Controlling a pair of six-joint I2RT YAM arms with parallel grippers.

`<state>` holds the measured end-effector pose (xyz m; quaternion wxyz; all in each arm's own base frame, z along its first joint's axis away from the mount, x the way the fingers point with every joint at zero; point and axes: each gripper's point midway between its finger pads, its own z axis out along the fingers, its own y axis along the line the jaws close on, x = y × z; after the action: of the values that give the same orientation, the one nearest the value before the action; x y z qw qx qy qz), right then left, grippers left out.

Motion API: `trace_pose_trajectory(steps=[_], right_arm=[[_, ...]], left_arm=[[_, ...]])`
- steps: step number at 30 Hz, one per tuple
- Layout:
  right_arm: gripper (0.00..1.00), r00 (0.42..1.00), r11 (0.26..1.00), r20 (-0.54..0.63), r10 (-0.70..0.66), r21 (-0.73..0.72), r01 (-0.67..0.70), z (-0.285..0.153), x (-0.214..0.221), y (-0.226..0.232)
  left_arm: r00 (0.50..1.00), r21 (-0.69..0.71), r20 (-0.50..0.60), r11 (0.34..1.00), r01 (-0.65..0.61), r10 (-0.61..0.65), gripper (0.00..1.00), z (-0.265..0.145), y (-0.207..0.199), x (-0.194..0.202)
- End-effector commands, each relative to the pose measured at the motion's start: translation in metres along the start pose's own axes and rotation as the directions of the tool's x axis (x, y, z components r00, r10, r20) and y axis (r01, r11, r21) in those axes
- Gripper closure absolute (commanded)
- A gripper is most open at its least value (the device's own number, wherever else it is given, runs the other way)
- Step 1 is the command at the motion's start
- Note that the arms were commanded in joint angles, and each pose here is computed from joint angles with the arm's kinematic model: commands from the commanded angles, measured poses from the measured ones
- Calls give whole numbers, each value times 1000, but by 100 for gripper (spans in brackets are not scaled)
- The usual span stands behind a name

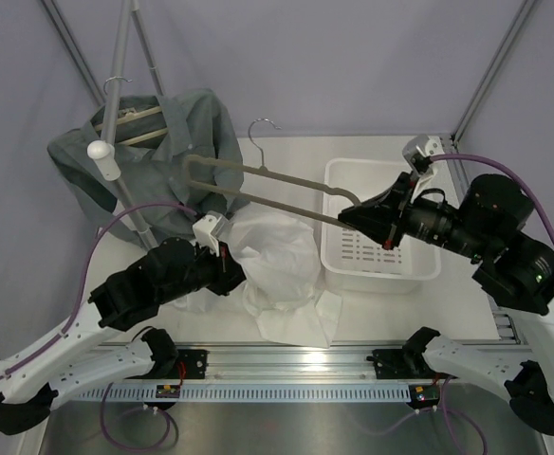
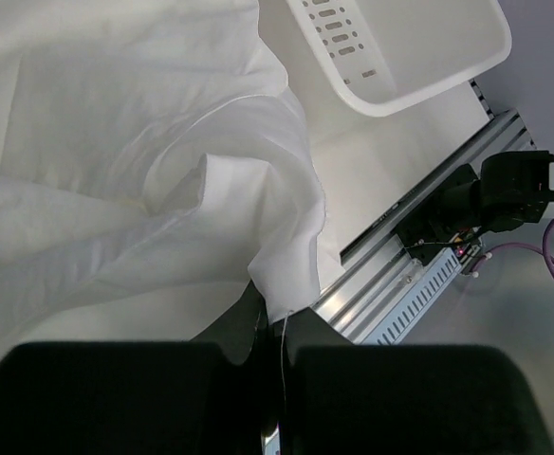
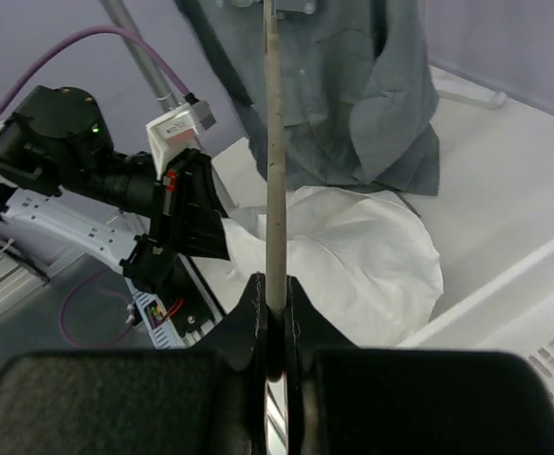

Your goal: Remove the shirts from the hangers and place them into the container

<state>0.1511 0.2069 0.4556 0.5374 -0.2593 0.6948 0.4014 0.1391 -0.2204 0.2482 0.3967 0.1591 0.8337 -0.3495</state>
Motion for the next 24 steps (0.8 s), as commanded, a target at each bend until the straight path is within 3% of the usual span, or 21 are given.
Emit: trace_pose_trajectory(steps=[1,5,10,20,24], right_arm=[[100,984,948,126,-122,-279,154,17,-32,44],[100,977,854,130,-171,-475,213,38,-19,64],[100,976,774,133,-172,-595,218,70,-10,79],[100,980,730,28,-199,-663,167,181,26,83],[100,975,732,8,-222,-659,173,215,22,86]], left_arm=[[998,99,5,993,56,-57,100,2,-17,5],[995,142,-35,985,99,-95,100,11,-15,32],[989,112,-74,985,134,-126,100,18,-4,53],[985,94,-110,985,144,-134,100,27,1,66],[984,84,-117,986,145,-135,100,31,6,72]])
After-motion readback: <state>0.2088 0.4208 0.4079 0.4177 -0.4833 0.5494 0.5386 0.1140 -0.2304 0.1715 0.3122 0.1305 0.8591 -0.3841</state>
